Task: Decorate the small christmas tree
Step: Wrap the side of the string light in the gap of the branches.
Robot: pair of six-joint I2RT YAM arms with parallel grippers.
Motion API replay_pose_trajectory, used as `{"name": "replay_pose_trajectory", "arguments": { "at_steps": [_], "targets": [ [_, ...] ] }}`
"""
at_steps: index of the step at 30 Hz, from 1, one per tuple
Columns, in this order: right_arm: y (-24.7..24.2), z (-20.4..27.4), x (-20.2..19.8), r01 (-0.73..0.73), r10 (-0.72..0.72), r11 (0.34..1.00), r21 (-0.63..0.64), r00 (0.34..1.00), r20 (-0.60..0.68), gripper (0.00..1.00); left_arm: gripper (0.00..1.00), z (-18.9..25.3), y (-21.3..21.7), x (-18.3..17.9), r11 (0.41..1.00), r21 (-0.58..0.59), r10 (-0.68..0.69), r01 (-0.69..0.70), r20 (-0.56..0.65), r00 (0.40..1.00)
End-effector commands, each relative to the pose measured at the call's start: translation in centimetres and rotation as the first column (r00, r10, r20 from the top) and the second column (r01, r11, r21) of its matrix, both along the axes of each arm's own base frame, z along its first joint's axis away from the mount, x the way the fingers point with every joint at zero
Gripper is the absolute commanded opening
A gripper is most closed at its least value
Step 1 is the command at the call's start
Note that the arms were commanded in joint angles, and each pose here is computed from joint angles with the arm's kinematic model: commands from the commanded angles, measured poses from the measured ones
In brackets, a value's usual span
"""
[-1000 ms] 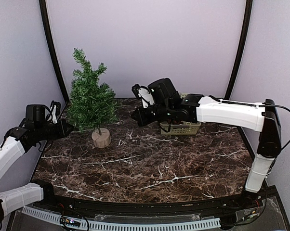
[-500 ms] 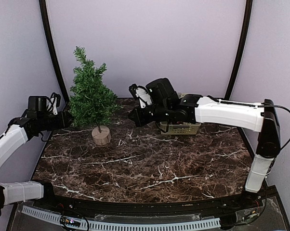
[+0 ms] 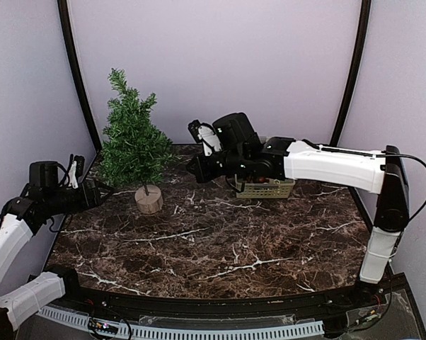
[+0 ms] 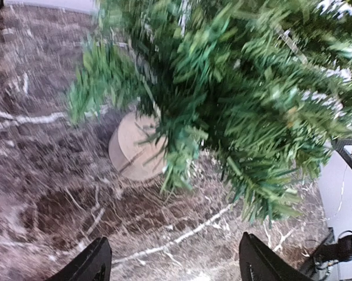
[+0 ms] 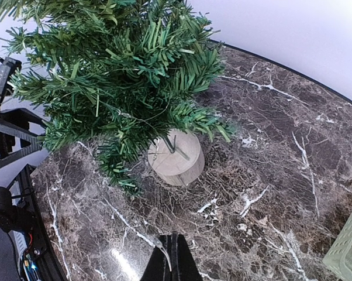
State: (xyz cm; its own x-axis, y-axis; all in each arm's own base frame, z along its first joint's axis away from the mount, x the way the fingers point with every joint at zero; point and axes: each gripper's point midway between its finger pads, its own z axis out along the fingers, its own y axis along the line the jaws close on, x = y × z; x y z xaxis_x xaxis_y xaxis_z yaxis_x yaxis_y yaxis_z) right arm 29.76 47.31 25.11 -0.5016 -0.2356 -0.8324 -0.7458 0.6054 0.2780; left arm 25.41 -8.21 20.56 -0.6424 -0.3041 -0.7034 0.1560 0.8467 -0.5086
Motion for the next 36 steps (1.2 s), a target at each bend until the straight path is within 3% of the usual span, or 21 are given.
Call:
{"name": "replay_pose_trajectory", "arguments": {
  "at_steps": [1,4,7,11,13,15,22,28,36],
  "targets": [
    [0.9,1.6,0.2,-0.003,0.001,0.999,0.054,1.0,0.025,0.0,0.78,-0.3,-1.6,-0.4,0.993,-0.092,-0.072,0.07,-0.019,0.997],
    [0.9,1.5,0.3,0.0,-0.002,0.999,0.05,1.0,0.024,0.0,0.79,-0.6,-1.7,0.5,0.993,-0.098,-0.066,0.064,-0.021,0.998],
    [0.6,1.4,0.5,0.015,-0.016,0.999,0.041,0.999,0.028,0.0,0.7,-0.6,-1.6,1.5,0.994,-0.098,-0.054,0.052,-0.016,0.998],
    [0.5,1.4,0.5,0.019,-0.02,0.999,0.035,0.999,0.029,0.0,0.48,-1.0,-1.0,2.7,0.997,-0.072,-0.025,0.024,-0.011,1.0],
    [0.4,1.4,0.6,0.019,-0.02,0.999,0.032,0.999,0.03,0.0,0.29,-0.9,-0.9,3.2,0.998,-0.068,-0.014,0.014,-0.006,1.0],
    [0.4,1.4,0.6,0.017,-0.018,0.999,0.028,0.999,0.034,0.0,0.2,-0.8,-0.9,3.5,0.997,-0.071,-0.012,0.012,0.005,1.0],
    [0.3,1.2,0.5,0.012,-0.012,1.0,0.015,0.999,0.037,0.0,0.16,-0.4,-1.0,4.3,0.997,-0.077,-0.011,0.013,0.03,0.999],
    [0.1,1.1,0.4,0.007,-0.007,1.0,0.007,0.999,0.038,0.0,0.0,-0.3,-0.9,4.7,0.998,-0.068,-0.009,0.012,0.037,0.999],
    [0.7,0.6,-2.5,-0.061,0.062,0.997,-0.041,0.998,0.024,0.0,0.0,0.1,1.2,6.1,0.997,0.04,0.06,-0.062,0.051,0.997]
  ]
}}
